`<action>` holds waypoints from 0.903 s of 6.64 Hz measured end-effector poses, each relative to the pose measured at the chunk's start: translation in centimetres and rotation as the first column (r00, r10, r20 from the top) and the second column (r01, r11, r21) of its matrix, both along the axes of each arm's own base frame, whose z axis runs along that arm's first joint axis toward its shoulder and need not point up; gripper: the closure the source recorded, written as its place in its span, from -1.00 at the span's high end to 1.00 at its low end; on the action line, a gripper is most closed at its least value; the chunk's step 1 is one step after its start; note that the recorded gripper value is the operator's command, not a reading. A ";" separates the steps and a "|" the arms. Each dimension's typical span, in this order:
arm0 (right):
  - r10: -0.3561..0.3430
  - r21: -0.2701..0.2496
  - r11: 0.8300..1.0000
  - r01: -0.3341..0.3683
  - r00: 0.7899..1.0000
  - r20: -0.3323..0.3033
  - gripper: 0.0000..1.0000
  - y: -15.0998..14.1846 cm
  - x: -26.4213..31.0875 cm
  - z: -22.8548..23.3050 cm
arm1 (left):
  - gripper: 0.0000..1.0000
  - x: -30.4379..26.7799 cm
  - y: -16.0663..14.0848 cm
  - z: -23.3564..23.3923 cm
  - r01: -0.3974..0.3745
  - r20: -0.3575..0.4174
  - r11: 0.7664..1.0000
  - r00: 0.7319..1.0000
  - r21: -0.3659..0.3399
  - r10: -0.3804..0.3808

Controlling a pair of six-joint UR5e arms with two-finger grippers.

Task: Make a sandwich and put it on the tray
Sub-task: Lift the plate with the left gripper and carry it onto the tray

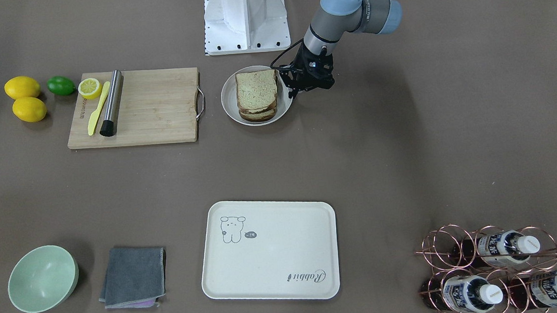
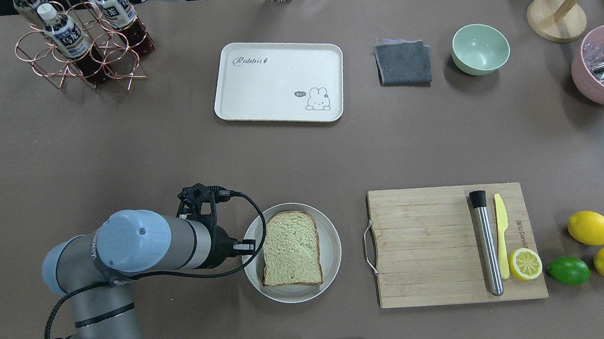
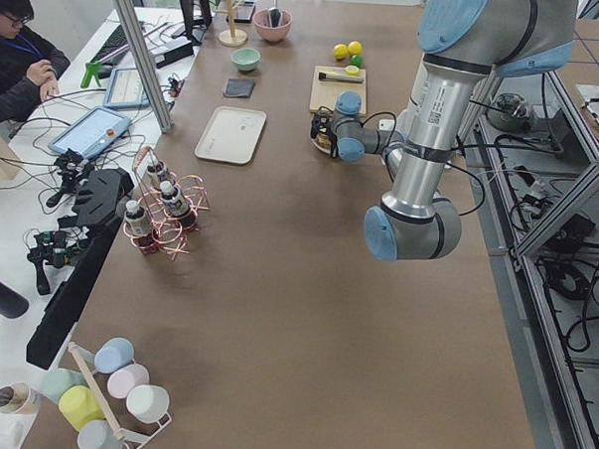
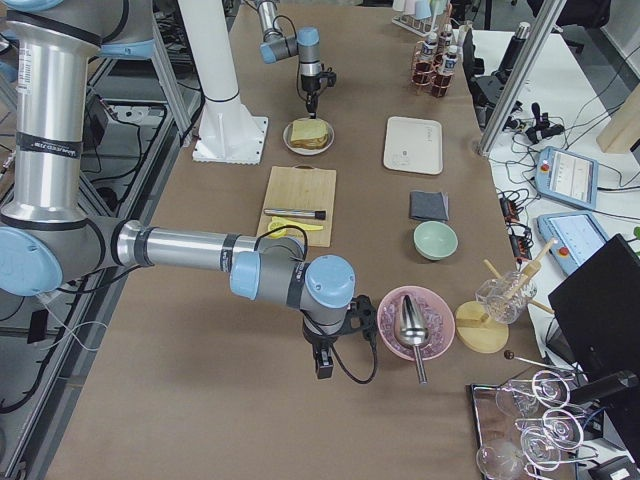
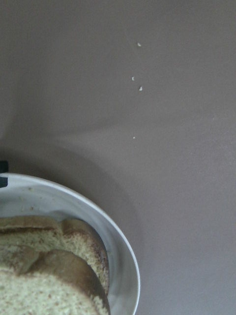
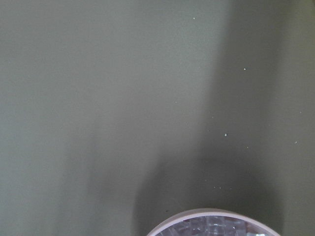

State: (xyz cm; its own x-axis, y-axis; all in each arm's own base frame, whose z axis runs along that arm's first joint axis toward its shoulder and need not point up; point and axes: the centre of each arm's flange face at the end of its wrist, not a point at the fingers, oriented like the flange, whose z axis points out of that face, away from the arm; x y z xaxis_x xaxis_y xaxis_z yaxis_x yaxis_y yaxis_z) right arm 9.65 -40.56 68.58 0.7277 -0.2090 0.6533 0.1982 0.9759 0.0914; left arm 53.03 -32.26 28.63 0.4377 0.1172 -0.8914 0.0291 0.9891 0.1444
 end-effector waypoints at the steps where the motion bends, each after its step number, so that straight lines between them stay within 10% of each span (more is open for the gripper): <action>1: -0.001 -0.003 1.000 0.001 1.000 -0.001 1.00 0.0 0.0 0.2 | -1.00 -1.8 -2.4 -0.4 -0.005 -0.017 1.000 1.000 -0.024 0.005; 6: -0.002 -0.026 1.000 0.002 1.000 0.000 1.00 0.5 0.0 1.3 | -1.00 -7.8 -20.8 0.1 0.029 -0.074 0.999 0.997 -0.029 -0.031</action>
State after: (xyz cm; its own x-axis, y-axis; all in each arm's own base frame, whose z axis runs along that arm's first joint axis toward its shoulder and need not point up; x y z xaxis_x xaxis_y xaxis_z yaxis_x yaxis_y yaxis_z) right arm 9.63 -40.03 69.88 0.7271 -0.1935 0.6587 0.1998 0.9776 0.0666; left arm 45.27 -53.01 28.75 0.3732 0.0795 -0.9243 0.0686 0.9912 0.1129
